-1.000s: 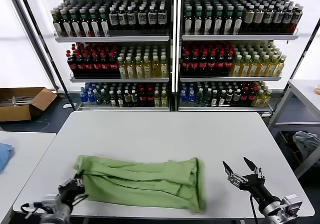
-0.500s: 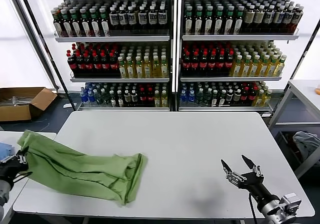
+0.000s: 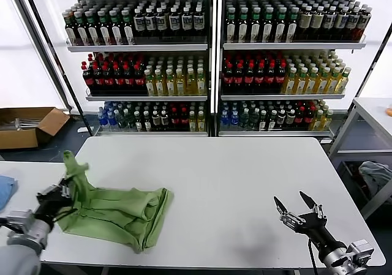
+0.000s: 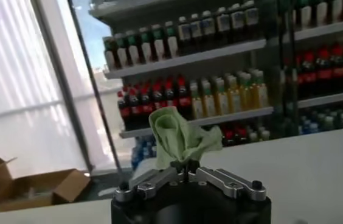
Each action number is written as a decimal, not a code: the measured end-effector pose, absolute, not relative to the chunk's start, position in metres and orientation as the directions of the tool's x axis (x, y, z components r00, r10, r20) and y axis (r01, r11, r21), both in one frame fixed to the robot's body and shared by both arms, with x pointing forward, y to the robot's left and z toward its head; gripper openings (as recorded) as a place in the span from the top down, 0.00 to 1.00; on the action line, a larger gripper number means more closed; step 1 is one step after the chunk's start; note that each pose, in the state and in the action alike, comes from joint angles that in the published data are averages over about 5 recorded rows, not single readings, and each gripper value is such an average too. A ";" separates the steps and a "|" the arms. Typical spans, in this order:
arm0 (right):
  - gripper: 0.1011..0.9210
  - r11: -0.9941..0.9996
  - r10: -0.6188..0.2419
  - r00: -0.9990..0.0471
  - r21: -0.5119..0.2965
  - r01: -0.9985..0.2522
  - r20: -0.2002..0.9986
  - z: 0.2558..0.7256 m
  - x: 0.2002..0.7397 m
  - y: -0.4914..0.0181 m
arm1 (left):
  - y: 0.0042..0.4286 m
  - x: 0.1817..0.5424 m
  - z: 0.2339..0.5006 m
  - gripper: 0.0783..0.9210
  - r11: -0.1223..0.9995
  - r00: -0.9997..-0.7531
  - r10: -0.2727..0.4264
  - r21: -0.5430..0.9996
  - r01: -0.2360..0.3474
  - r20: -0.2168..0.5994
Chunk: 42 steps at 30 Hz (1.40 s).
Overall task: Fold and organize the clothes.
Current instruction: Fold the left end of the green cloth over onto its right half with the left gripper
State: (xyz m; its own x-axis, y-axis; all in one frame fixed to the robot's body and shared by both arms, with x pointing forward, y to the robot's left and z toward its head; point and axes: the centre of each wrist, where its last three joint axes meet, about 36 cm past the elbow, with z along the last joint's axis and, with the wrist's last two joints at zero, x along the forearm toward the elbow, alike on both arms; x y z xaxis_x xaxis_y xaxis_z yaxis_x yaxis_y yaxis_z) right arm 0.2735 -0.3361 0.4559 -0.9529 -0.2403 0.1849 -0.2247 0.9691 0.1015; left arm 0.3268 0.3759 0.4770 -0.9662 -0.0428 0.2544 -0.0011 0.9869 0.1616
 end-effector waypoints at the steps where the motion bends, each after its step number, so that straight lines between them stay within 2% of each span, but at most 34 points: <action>1: 0.12 0.969 -0.240 -0.953 0.102 -0.224 0.185 0.456 0.273 -0.336 | 0.367 0.325 0.473 0.99 0.989 -0.965 -0.027 0.148 0.012 0.261; 13: 0.12 0.969 -0.238 -0.953 0.106 -0.222 0.188 0.452 0.276 -0.336 | 0.283 0.305 0.430 0.99 0.988 -0.929 0.150 -0.010 0.155 0.337; 22: 0.12 0.968 -0.245 -0.952 0.110 -0.228 0.184 0.452 0.280 -0.334 | 0.244 0.297 0.416 0.96 0.973 -0.898 0.227 -0.062 0.220 0.376; 34: 0.12 0.967 -0.246 -0.953 0.112 -0.228 0.177 0.454 0.280 -0.331 | 0.211 0.278 0.421 0.57 0.948 -0.865 0.319 -0.117 0.297 0.386; 38: 0.12 0.968 -0.242 -0.954 0.112 -0.225 0.177 0.454 0.279 -0.332 | 0.210 0.273 0.431 0.43 0.943 -0.865 0.333 -0.124 0.310 0.374; 42: 0.12 0.967 -0.244 -0.954 0.115 -0.226 0.177 0.454 0.279 -0.332 | 0.219 0.275 0.447 0.30 0.945 -0.878 0.327 -0.120 0.304 0.350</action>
State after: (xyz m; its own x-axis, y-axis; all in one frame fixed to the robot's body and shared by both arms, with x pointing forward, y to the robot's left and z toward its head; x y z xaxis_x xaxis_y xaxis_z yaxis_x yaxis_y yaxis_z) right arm 0.2791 -0.3320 0.4537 -0.9536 -0.2437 0.1767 -0.2258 0.9673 0.1155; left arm 0.2746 0.2193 0.4469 -0.8777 0.3270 0.3503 0.3041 0.9450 -0.1202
